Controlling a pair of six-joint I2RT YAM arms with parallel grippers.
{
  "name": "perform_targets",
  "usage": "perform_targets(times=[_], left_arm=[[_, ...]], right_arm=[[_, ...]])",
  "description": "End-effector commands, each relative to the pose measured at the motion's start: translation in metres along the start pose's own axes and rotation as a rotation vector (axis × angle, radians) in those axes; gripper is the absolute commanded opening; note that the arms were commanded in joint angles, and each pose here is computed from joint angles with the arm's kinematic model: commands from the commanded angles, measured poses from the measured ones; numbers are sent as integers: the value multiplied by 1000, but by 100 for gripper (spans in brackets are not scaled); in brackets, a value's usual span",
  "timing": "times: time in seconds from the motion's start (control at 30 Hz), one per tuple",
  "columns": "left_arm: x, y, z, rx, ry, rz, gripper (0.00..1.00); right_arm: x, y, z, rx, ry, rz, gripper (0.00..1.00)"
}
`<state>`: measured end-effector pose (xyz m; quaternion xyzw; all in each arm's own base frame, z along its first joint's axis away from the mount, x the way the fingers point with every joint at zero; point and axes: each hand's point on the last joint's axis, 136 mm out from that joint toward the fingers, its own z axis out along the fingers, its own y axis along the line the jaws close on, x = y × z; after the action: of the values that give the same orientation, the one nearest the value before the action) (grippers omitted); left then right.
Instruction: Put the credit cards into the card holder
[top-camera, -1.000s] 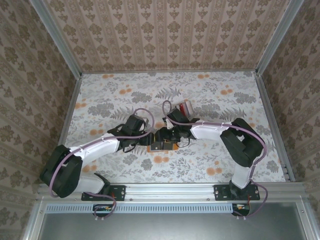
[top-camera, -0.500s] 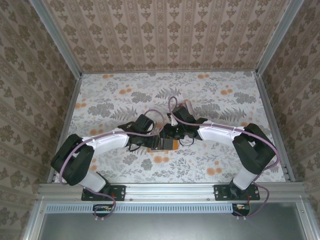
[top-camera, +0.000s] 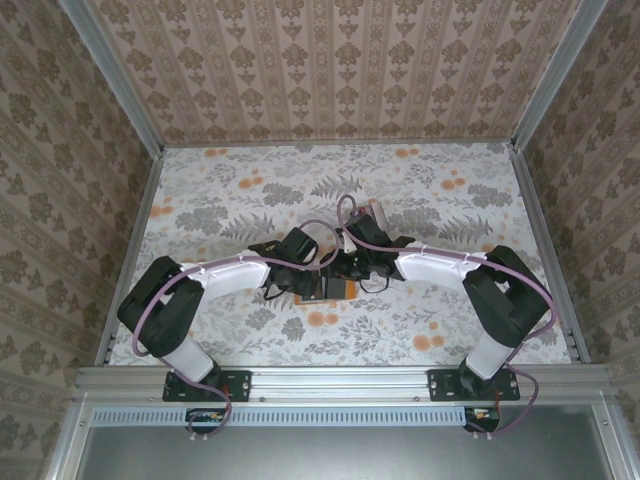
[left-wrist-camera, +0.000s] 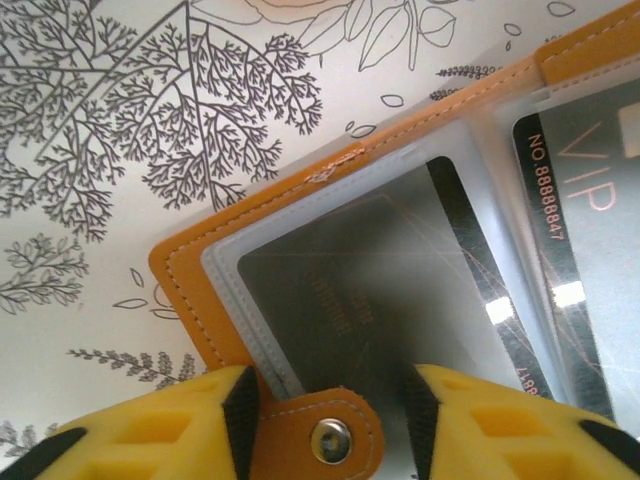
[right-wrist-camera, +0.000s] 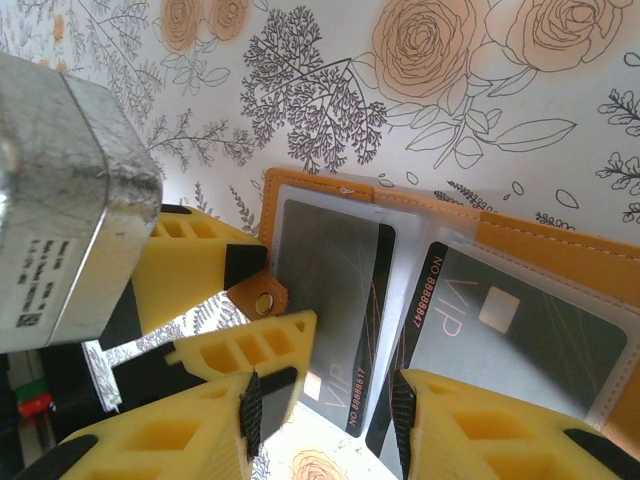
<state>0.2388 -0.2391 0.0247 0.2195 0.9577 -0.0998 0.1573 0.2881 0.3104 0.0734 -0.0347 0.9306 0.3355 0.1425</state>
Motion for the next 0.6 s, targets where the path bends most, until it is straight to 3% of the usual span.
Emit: perform_targets(times=[0.0, 0.3, 0.57], left_arm=[[14, 7, 0, -30, 32, 9, 37], [0, 5, -13, -34, -6, 21, 8], [-22, -2, -40, 4, -93, 0, 0]], right_arm=[[2, -7, 4, 17, 10, -9, 42], [6, -13, 7, 43, 26, -17, 43], [9, -15, 9, 75, 80, -62, 44]])
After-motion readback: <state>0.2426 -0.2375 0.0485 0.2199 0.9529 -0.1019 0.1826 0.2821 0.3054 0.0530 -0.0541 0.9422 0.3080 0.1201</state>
